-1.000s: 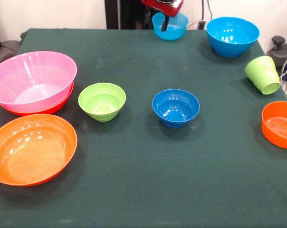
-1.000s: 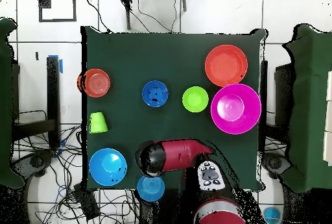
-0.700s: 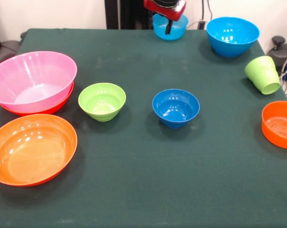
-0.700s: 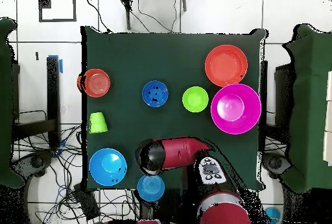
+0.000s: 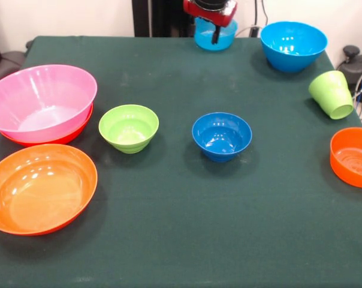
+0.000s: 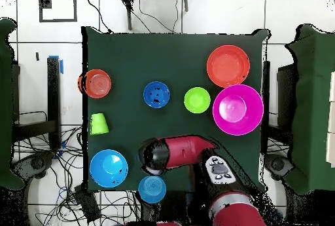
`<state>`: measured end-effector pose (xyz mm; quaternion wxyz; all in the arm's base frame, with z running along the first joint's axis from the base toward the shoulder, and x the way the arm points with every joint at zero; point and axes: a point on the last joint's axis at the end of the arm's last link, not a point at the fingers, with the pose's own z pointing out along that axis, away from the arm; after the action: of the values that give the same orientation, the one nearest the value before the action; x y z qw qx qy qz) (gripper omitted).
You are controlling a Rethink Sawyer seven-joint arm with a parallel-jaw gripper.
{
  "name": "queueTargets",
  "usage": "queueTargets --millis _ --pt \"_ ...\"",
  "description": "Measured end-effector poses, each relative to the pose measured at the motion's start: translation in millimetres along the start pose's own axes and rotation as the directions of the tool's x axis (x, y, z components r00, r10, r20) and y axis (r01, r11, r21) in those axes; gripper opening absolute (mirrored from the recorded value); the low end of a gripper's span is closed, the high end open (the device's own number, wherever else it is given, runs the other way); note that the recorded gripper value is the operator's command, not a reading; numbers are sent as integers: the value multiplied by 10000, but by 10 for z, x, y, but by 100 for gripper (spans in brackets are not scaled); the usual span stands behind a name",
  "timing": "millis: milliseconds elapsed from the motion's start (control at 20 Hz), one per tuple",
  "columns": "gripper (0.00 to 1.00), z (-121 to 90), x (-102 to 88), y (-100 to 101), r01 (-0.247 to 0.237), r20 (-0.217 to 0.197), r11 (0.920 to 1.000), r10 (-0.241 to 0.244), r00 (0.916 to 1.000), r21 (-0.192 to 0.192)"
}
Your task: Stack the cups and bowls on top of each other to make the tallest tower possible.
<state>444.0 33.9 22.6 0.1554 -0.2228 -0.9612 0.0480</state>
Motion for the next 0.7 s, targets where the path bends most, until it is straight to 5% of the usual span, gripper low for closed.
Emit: queueTargets --millis 400,550,700 --pt "100 -334 -473 -758 -209 5 9984 210 9998 -521" --pt "100 -463 -633 -1187 187 -97 9974 -194 9998 -690" --pt "100 -511 -682 -1350 466 -90 9962 -474 9988 -734"
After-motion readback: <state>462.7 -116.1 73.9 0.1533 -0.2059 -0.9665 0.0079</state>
